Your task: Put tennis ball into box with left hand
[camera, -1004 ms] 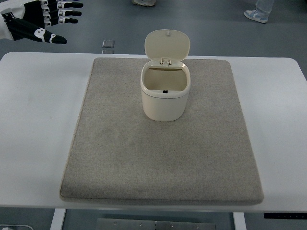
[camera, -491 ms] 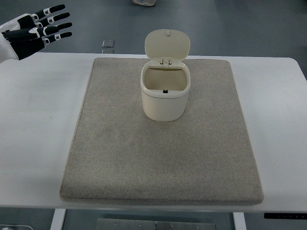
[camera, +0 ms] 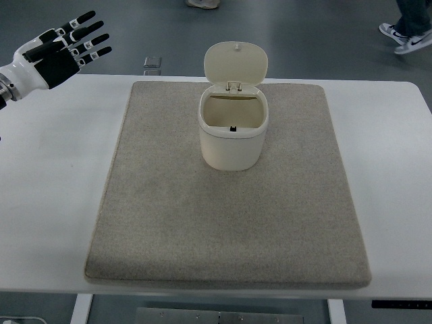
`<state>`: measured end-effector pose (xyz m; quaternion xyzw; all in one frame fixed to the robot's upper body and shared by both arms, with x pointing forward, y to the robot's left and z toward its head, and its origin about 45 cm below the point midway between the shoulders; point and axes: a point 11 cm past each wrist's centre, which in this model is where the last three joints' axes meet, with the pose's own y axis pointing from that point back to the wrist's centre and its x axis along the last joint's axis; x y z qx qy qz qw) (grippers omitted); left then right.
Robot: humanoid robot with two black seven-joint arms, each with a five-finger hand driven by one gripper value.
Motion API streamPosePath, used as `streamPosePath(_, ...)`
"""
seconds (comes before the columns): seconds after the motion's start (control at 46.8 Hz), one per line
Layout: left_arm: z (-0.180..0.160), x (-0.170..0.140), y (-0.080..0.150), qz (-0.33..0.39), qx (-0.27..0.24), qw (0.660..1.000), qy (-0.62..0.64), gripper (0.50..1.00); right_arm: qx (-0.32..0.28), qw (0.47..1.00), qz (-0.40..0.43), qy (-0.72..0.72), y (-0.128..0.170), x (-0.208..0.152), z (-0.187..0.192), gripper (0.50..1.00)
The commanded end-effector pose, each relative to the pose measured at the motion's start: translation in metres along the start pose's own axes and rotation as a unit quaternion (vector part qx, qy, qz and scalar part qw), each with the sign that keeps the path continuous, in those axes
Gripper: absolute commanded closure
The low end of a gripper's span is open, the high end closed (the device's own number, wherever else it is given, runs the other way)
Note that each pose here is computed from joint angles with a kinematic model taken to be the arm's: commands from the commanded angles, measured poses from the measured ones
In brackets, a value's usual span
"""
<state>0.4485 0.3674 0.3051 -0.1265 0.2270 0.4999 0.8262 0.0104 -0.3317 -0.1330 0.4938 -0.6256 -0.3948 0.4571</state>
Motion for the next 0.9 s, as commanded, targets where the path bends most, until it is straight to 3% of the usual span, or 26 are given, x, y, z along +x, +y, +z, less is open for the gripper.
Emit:
streamPosePath(0.0, -0.004, -0.004, -0.006, 0.0, 0.002, 1.0, 0.013, 0.506, 0.0, 1.0, 0.0, 0.0, 0.0, 0.0, 0.0, 0.562)
streamPosePath(0.256, -0.031, -0.001, -0.011, 0.017, 0.004, 0.998, 0.056, 0.506, -0.001, 1.0, 0.0, -0.003, 0.0, 0.0, 0.0, 0.562)
streamPosePath(0.876, -0.033, 0.001, -0.007, 0.016, -0.007, 0.997, 0.07, 0.506, 0.006, 1.0, -0.005, -0.004, 0.0, -0.004, -0.001, 0.562)
